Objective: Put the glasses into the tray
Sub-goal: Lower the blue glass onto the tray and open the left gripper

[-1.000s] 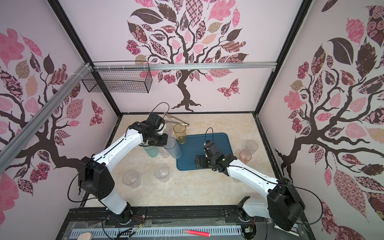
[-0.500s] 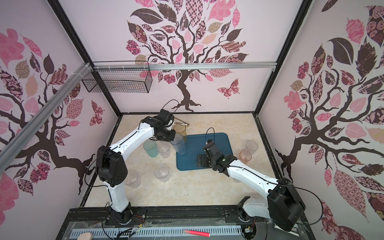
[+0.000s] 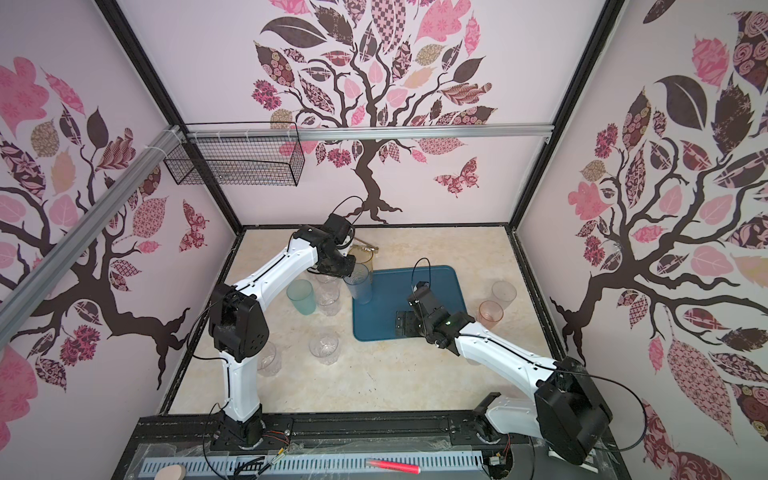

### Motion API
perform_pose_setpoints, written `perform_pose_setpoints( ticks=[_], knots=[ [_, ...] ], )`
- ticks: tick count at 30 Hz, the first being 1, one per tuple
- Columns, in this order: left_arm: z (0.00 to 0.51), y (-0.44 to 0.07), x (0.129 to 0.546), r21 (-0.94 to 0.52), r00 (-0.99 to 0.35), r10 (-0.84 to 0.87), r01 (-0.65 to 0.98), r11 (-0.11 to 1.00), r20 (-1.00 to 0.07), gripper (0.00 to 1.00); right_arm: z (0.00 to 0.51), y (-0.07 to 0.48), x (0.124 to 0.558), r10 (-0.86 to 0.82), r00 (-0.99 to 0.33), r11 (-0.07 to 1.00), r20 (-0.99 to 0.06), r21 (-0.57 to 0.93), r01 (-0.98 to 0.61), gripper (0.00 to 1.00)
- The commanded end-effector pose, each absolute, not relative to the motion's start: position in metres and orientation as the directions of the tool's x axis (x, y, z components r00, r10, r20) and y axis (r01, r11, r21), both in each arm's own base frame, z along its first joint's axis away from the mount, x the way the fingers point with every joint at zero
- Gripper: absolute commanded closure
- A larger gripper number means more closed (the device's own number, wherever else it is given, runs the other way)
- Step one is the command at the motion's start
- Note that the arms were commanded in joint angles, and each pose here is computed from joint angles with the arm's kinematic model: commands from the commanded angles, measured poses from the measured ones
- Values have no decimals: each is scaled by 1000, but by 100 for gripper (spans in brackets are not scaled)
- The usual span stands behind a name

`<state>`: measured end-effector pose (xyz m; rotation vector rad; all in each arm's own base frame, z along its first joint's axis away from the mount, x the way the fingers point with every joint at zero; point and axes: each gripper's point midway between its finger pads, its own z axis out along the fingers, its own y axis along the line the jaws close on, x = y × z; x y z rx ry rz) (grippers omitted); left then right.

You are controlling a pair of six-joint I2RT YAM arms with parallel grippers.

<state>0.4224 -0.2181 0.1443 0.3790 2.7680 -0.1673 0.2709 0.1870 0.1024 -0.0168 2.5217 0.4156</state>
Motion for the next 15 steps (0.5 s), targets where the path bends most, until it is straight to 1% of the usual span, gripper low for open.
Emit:
perform_pose_setpoints(
  ticks=[1,8,15],
  knots=[
    [151,-221,425,-61,-898,253,294,954,-361,97,108,184,271,76,-819,954,-569,280,-106,2],
    [166,-223,425,-79,-888,241,294,953,-392,85,106,187,272,74,-823,951,-563,288,-111,2],
    [180,-224,424,-96,-878,235,300,949,-418,84,103,190,272,76,-830,948,-552,298,-111,2]
  ],
)
